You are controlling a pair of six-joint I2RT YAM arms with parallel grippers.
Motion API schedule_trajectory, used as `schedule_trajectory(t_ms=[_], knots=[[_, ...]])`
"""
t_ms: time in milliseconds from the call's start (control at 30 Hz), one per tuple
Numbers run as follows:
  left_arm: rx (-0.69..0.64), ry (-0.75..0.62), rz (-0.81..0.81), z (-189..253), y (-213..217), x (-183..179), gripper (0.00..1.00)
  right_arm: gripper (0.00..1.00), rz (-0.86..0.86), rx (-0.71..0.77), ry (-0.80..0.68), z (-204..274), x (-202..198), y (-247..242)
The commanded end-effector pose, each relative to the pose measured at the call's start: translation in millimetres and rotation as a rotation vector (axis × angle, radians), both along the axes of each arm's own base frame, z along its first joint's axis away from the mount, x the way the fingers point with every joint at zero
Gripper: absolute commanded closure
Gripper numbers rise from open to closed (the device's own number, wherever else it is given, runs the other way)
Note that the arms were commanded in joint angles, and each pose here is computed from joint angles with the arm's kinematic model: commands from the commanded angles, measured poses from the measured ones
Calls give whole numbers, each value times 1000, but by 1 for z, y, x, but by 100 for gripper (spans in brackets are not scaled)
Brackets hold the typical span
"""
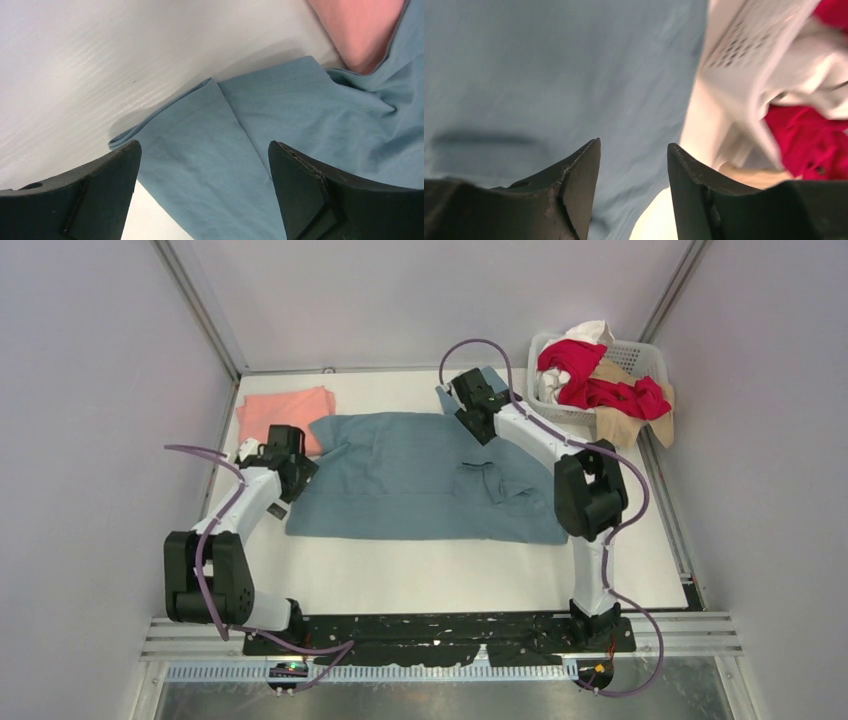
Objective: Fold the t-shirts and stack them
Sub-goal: Fold the flattened tshirt in 1/3 of the way
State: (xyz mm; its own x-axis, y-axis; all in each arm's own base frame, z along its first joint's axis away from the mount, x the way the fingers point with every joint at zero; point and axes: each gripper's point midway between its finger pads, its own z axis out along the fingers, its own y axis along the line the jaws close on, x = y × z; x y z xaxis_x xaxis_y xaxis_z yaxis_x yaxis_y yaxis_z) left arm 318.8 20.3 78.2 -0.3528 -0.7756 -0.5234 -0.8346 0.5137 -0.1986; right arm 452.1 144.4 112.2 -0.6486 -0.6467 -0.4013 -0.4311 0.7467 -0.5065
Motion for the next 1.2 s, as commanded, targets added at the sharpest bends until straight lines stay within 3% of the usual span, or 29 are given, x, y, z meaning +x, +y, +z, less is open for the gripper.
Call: schedule_trajectory(t_ms=[0,67,100,133,167,200,233,267,400,533,667,967,1167], knots=[[15,-108,-38,39,1,8,0,39,-61,-113,-292,76,62,-11],[-2,-126,-70,41,-3,4,0,22,-126,-26,-332,93,47,-15],[-21,-137,-94,41,-8,3,0,2,-134,70,-293,76,33,-8],[-43,-155,-135,41,-15,4,0,2,-133,160,-328,97,20,-5],[-80,-161,-194,40,-26,4,0,4,-119,266,-257,68,0,6],[-102,-164,-231,39,-32,4,0,5,-67,394,-277,88,-13,19],[-115,-163,-272,38,-39,3,0,5,-81,425,-205,58,-37,17],[-123,-155,-304,36,-45,2,0,5,-53,504,-210,70,-52,23],[-132,-116,-398,23,-67,-7,0,5,-94,664,-12,28,-117,31],[-158,-110,-475,9,-89,-14,0,4,-112,745,110,-6,-144,45],[-170,-89,-500,-7,-94,-22,0,1,-169,675,108,-25,-136,36],[-131,-21,-472,-31,-84,-29,0,32,-251,563,87,-56,-111,26],[-103,-1,-456,-36,-78,-28,0,66,-290,534,47,-59,-100,20]])
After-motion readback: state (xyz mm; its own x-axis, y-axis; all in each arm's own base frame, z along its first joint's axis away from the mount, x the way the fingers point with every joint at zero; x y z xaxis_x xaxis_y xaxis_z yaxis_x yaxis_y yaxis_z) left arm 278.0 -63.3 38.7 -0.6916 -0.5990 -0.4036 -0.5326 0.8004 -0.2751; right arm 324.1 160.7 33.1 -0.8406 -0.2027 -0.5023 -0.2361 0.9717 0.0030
